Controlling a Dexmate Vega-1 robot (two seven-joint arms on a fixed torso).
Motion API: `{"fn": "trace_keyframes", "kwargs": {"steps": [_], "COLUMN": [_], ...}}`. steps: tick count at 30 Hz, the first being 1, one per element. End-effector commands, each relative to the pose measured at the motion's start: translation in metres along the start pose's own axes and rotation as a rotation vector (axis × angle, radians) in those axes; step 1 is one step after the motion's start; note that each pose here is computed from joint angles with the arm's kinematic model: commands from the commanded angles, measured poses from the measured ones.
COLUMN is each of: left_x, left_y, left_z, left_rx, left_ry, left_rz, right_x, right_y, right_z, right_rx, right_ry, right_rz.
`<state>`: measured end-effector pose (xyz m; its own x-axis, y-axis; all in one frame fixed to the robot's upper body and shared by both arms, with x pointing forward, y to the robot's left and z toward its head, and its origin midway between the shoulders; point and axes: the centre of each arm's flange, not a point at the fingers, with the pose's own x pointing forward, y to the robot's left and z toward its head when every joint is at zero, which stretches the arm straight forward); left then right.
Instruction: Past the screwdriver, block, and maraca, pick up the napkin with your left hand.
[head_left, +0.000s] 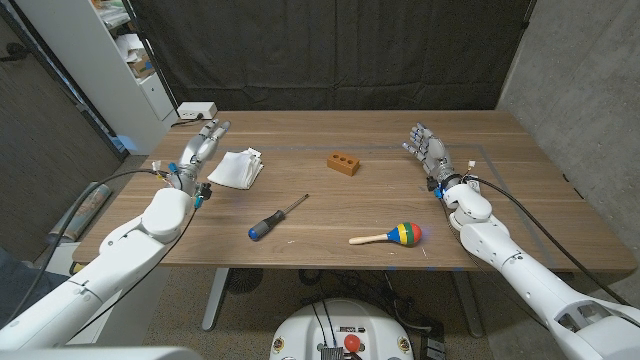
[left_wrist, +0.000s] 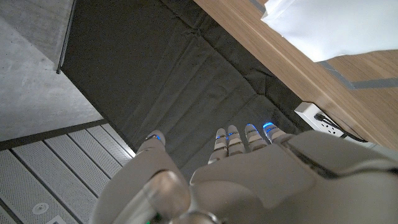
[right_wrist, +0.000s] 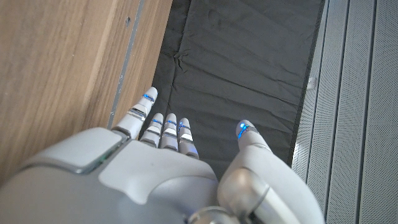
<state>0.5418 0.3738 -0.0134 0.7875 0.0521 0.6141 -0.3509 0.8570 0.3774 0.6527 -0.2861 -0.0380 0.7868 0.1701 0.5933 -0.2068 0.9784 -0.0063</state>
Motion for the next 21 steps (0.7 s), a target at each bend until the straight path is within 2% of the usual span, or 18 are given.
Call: {"fn": "trace_keyframes", "kwargs": {"steps": [1, 7, 21], "left_x": [-0.0036, -0.0045, 0.0026], "left_y": [0.0054, 0.0045, -0.0034], "left_z": [0.0056, 0.0063, 0.0146], "left_rx": [0.105, 0.155, 0.388], "left_ry": [0.009, 0.006, 0.018], "left_rz": [0.021, 0.036, 0.049], "right_x": [-0.0015, -0.0036, -0.0074], "right_y": [0.0017, 0.0015, 0.0009], "right_z": [-0.0004, 0.0005, 0.0035], "right_rx": [-0.003, -0.004, -0.009], "right_ry": [-0.007, -0.010, -0.009], "right_rz": [-0.006, -0.007, -0.013]}}
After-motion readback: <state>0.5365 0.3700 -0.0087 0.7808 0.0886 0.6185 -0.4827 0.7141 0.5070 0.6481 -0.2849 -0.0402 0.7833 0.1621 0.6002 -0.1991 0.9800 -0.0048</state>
